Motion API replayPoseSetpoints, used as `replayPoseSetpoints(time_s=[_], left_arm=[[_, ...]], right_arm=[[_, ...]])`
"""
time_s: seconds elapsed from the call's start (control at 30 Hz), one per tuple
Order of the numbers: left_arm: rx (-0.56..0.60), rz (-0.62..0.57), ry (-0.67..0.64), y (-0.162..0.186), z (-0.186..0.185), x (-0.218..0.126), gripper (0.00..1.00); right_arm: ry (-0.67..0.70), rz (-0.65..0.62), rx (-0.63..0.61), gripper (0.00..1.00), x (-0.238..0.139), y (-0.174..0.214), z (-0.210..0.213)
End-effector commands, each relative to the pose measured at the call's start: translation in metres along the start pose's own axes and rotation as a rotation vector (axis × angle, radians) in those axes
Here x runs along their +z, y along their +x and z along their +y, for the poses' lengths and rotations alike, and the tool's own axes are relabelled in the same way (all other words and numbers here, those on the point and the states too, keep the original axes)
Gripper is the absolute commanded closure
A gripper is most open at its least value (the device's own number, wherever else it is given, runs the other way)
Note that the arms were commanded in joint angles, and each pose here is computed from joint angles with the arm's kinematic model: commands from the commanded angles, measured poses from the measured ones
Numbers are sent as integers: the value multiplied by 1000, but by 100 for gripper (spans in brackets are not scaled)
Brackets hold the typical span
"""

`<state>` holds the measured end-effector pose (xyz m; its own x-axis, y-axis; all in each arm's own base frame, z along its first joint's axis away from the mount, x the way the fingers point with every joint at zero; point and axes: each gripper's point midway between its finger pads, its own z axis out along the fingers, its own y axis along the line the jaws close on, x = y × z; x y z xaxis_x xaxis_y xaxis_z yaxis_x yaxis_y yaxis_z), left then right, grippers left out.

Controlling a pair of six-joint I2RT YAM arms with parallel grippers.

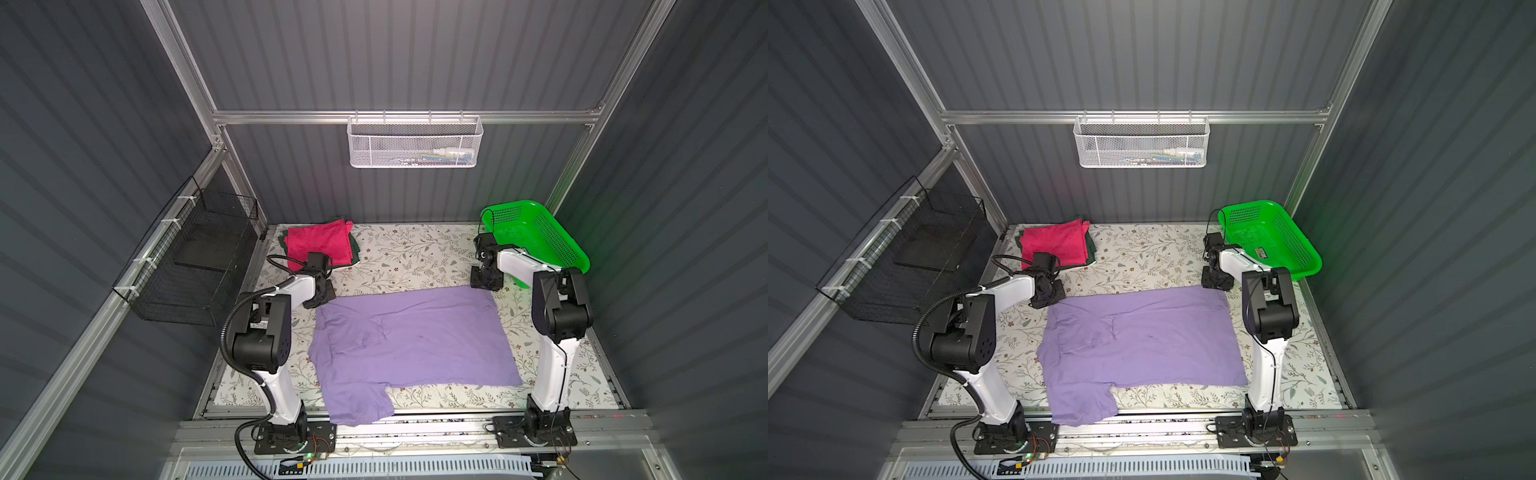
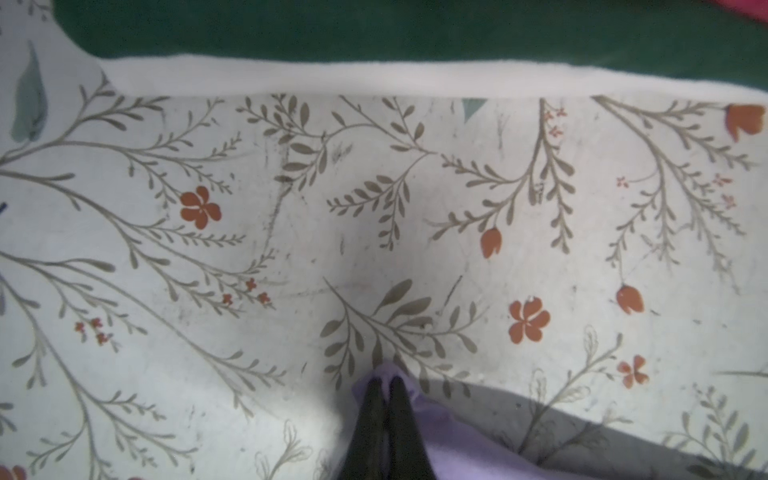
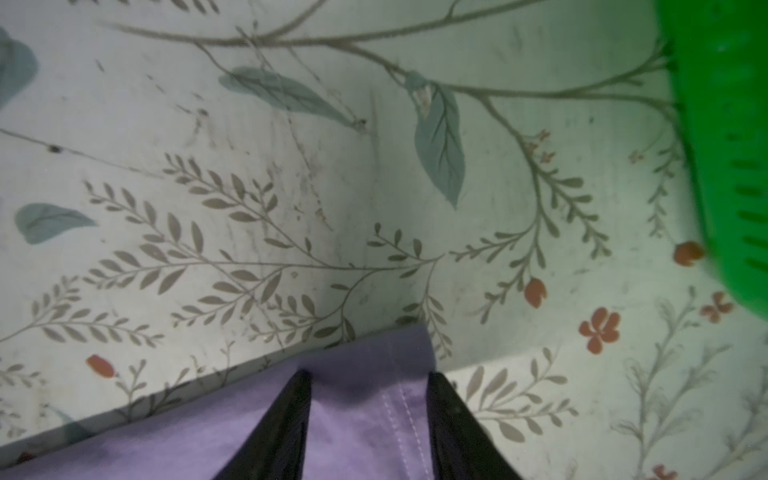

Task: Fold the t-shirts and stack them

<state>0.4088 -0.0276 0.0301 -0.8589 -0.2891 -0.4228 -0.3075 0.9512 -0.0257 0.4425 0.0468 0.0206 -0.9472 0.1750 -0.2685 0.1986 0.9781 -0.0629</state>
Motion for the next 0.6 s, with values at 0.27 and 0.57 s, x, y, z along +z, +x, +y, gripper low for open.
replayPoseSetpoints(time_s=[0.27, 0.57], left_arm=[[-3, -6, 44, -1, -2, -12, 100], [-17, -55, 75, -18, -7, -30, 100]], right_arm=[[7, 62, -34, 100, 1, 5, -4], [-18, 4, -69, 100, -4, -5, -6]])
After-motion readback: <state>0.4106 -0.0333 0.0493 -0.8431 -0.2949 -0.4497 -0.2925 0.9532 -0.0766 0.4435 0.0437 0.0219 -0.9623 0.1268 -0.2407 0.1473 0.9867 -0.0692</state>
